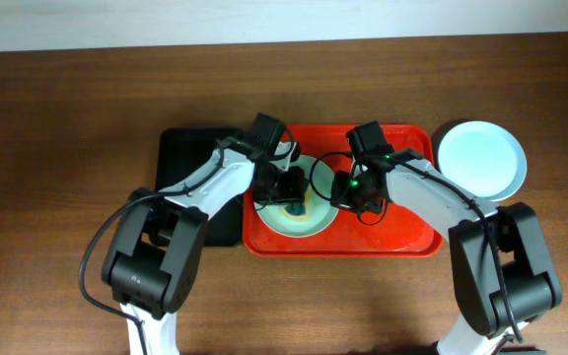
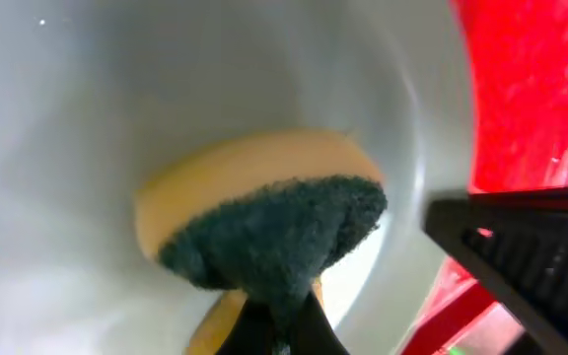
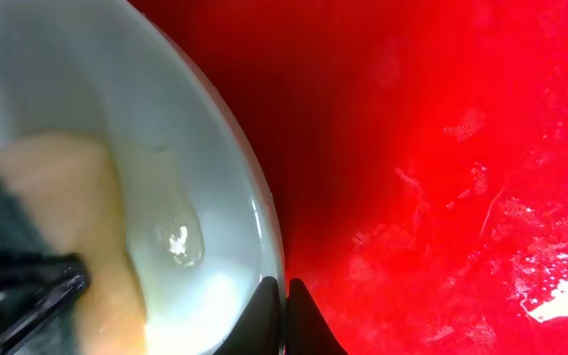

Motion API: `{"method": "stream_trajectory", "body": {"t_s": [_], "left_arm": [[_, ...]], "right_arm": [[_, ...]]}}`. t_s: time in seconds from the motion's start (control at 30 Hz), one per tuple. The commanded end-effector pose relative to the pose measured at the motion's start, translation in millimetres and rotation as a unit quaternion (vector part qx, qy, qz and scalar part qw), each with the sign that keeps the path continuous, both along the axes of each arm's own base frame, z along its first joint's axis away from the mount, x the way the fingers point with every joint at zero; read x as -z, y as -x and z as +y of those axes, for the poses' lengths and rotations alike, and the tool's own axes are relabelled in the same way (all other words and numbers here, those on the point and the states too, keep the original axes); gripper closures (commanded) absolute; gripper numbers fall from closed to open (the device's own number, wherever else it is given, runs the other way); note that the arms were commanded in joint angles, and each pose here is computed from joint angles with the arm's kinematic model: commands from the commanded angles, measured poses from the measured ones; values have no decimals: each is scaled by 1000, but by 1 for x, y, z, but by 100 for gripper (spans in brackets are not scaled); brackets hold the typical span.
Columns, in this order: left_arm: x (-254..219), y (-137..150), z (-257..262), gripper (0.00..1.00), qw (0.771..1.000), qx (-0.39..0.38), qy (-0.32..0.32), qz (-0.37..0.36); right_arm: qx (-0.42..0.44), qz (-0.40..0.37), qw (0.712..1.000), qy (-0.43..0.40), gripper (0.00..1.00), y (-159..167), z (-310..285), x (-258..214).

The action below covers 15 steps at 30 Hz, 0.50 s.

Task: Clean dirty plates on tray and stack at the side
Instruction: 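Bring the sponge back onto the blue plate and scrub it again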

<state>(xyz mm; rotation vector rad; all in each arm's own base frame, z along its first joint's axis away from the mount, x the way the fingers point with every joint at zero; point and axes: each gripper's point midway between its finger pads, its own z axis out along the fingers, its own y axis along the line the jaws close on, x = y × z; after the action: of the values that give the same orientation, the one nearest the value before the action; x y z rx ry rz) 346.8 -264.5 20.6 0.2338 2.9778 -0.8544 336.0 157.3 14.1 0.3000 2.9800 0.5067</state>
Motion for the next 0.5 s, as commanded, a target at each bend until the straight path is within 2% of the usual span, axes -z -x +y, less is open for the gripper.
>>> {"method": "stream_trajectory", "body": {"t_s": [0.0, 0.07, 0.17, 0.33, 0.47], "left_arm": [[-31, -28, 5, 100, 999, -7, -8, -53], [-25, -36, 21, 100, 995, -25, -59, -75], [-9, -33, 35, 100, 989, -31, -117, -80], [24, -13, 40, 100, 984, -32, -166, -58], [57, 13, 18, 100, 986, -5, -163, -29]], "right_arm": [[-5, 3, 1000, -8, 96, 3, 6, 1], [-5, 3, 1000, -8, 96, 3, 6, 1], [-5, 3, 1000, -8, 96, 3, 6, 1], [-5, 4, 1000, -7, 96, 4, 6, 1], [-5, 5, 1000, -7, 96, 4, 5, 1]]}}
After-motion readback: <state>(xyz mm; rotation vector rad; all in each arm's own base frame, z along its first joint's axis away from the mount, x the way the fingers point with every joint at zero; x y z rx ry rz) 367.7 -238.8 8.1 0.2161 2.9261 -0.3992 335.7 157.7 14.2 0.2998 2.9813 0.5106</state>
